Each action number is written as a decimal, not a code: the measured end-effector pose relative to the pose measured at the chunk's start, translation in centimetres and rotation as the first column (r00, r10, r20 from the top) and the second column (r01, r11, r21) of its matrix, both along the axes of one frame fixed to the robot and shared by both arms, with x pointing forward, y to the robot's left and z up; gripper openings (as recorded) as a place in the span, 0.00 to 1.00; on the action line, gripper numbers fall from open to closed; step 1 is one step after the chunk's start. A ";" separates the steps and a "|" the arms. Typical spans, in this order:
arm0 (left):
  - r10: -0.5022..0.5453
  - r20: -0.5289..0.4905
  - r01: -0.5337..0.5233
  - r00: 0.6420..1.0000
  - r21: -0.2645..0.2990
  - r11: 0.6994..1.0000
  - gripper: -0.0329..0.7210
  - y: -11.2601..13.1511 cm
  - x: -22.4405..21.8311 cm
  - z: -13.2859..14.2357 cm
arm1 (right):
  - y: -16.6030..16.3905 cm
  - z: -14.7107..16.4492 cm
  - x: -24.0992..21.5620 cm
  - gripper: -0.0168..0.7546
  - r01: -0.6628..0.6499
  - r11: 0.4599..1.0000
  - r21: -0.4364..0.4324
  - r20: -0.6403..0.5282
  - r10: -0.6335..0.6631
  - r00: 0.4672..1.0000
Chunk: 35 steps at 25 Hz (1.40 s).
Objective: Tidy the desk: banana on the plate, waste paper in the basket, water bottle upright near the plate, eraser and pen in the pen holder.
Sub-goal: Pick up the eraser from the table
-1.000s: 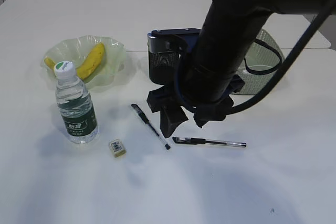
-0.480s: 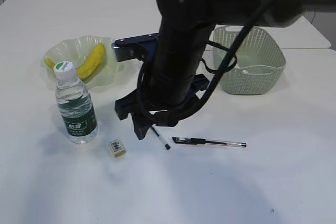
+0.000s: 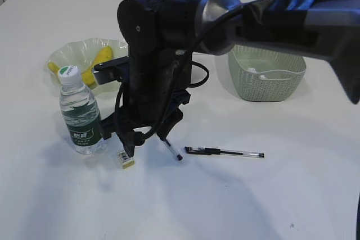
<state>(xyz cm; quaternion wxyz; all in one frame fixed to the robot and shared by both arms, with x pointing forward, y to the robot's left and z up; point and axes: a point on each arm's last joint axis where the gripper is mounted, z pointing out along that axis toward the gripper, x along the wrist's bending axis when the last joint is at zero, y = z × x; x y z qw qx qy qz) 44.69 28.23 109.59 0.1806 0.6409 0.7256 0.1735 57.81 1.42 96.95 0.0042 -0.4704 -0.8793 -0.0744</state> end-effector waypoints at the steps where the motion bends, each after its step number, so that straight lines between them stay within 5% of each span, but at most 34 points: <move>1: 0.000 0.000 0.000 1.000 -0.001 1.000 0.68 0.0 0.0 0.0 | 0.2 -0.4 0.2 0.70 0.000 1.000 -0.005 -0.005 0.000 1.000; 35: 0.000 0.000 0.000 1.000 -0.007 1.000 0.66 -0.1 0.0 0.0 | 2.9 -6.5 2.7 0.70 0.092 0.995 0.038 -0.038 -0.090 0.995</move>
